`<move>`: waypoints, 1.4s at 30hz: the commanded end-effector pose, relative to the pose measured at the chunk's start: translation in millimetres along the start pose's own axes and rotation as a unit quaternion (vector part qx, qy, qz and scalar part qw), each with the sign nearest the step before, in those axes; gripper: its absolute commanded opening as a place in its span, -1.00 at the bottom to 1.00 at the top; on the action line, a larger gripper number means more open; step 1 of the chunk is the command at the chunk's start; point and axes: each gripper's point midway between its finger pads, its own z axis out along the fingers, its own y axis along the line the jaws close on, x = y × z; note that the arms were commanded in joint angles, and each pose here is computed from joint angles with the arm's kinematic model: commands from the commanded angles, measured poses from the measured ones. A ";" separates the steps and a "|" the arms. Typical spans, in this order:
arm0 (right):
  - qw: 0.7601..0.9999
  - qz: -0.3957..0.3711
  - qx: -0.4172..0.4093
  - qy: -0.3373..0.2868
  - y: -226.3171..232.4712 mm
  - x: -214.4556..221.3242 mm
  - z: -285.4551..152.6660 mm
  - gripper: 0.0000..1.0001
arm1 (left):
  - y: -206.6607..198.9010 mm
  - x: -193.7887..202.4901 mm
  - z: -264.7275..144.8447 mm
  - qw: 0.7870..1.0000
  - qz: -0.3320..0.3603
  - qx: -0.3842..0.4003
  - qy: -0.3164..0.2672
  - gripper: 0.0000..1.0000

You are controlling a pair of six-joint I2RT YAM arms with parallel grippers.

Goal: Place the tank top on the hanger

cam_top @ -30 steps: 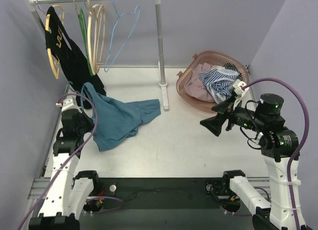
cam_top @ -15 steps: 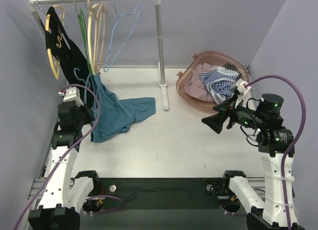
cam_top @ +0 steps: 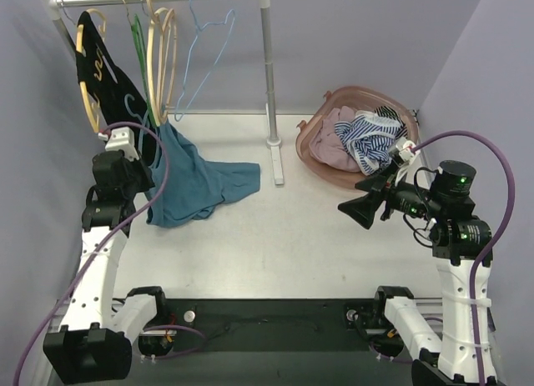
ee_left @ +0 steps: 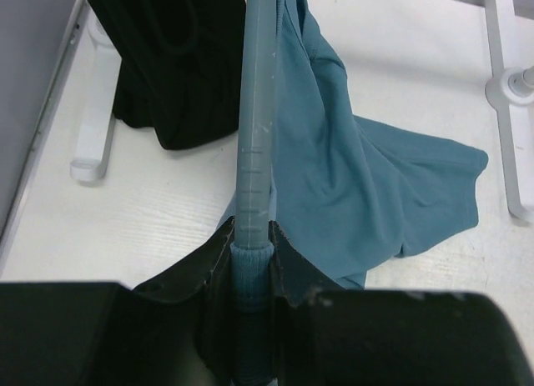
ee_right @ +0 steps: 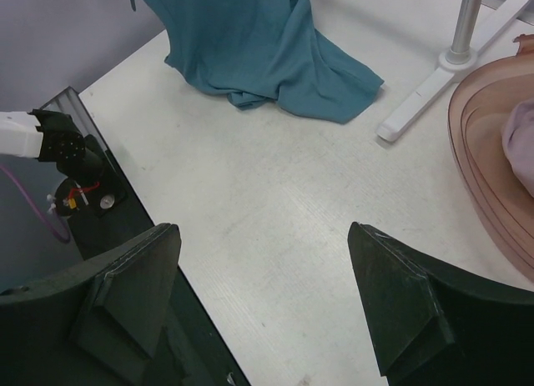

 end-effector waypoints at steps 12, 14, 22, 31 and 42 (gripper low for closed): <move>0.999 -0.025 0.003 -0.031 5.5 -4.4 -9.5 0.68 | -6.7 -159.5 13.7 0.989 0.016 -0.023 -0.144 -1.00; 0.999 -0.025 0.007 -0.032 5.5 -3.7 -10.5 0.68 | -9.6 -175.5 10.4 0.987 0.014 -0.021 -0.156 -1.00; 0.999 -0.024 0.013 -0.036 7.4 0.6 -13.3 0.69 | -16.3 -212.0 5.6 0.984 0.026 -0.016 -0.174 -1.00; 0.999 -0.020 0.015 -0.036 6.0 3.0 -13.3 0.68 | -22.3 -245.3 1.8 0.980 0.030 -0.012 -0.195 -1.00; 0.999 -0.015 0.017 -0.038 7.4 4.3 -14.4 0.68 | -30.6 -266.4 19.1 0.982 0.027 -0.002 -0.187 -1.00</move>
